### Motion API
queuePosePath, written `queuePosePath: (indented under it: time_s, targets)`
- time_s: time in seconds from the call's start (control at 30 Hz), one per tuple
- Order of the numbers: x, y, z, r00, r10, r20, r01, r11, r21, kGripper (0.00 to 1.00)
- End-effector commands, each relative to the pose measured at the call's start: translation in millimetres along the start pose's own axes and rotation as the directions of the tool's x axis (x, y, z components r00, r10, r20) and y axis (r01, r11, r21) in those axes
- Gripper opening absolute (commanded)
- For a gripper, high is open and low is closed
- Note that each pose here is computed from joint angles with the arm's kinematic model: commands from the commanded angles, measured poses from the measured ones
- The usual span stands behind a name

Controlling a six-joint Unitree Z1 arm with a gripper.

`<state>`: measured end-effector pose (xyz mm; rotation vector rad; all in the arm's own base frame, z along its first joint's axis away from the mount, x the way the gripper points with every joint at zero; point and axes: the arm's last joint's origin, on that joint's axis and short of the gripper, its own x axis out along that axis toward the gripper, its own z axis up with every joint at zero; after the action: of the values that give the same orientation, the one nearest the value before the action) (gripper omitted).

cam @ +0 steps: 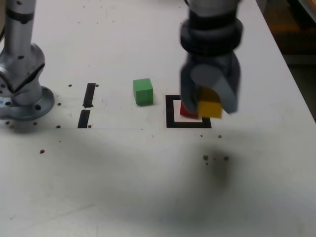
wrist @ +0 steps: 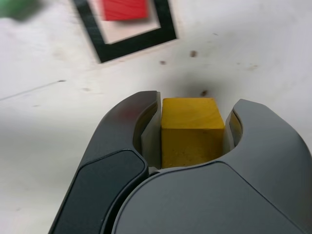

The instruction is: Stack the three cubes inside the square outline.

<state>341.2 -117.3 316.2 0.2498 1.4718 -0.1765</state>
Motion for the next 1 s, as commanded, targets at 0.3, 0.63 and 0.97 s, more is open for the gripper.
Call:
queuePosePath:
  time_s: [0.3, 0.63, 0.97]
  targets:
    - [2.5, 48.1, -44.7, 0.9998, 0.002, 0.021, -0.001, 0.999, -0.053, 0.05]
    - [33.0, 69.5, -37.2, 0.9997, -0.025, 0.006, 0.025, 0.999, -0.034, 0.05]
    - [47.6, 80.9, -28.2, 0.9996, -0.028, -0.006, 0.027, 0.998, -0.048, 0.07]
